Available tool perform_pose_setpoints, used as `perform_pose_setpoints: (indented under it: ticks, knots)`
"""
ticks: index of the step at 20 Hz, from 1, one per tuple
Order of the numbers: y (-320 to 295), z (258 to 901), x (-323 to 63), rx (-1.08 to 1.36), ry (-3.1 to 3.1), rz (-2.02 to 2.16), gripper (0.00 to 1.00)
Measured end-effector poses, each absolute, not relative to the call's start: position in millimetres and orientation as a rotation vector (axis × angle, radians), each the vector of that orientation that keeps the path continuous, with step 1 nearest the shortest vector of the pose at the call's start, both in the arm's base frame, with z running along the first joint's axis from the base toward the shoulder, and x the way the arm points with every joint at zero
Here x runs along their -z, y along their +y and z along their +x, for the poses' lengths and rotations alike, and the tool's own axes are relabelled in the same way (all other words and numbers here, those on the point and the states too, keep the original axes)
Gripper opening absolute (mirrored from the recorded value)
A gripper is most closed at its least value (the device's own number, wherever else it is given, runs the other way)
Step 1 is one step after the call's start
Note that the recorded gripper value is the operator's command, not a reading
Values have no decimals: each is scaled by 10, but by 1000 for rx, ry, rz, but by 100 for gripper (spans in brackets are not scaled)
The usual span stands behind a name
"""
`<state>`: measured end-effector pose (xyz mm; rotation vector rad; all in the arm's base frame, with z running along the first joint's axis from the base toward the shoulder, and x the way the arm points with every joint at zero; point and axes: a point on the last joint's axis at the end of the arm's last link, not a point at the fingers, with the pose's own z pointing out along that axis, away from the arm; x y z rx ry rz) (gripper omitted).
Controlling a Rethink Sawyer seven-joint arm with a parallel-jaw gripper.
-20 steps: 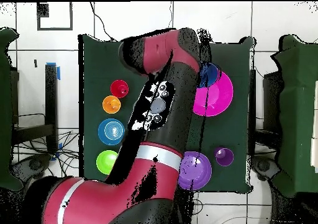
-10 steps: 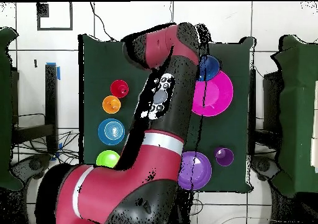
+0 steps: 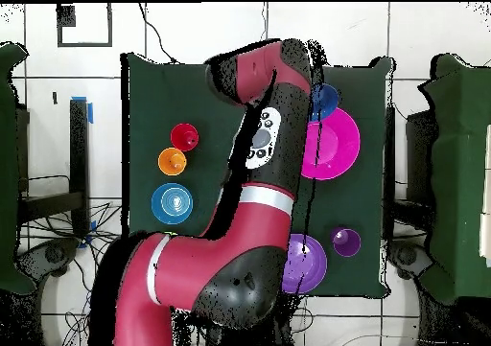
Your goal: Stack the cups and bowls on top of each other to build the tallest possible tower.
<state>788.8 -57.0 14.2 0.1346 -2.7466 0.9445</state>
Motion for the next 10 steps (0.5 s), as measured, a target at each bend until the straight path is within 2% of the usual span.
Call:
perform_pose_setpoints:
  ticks: [6,10]
  knots:
    - [-630,7815,80,-919,-2691,180,0]
    - [-622,7785,37,-902,-2634,211,0]
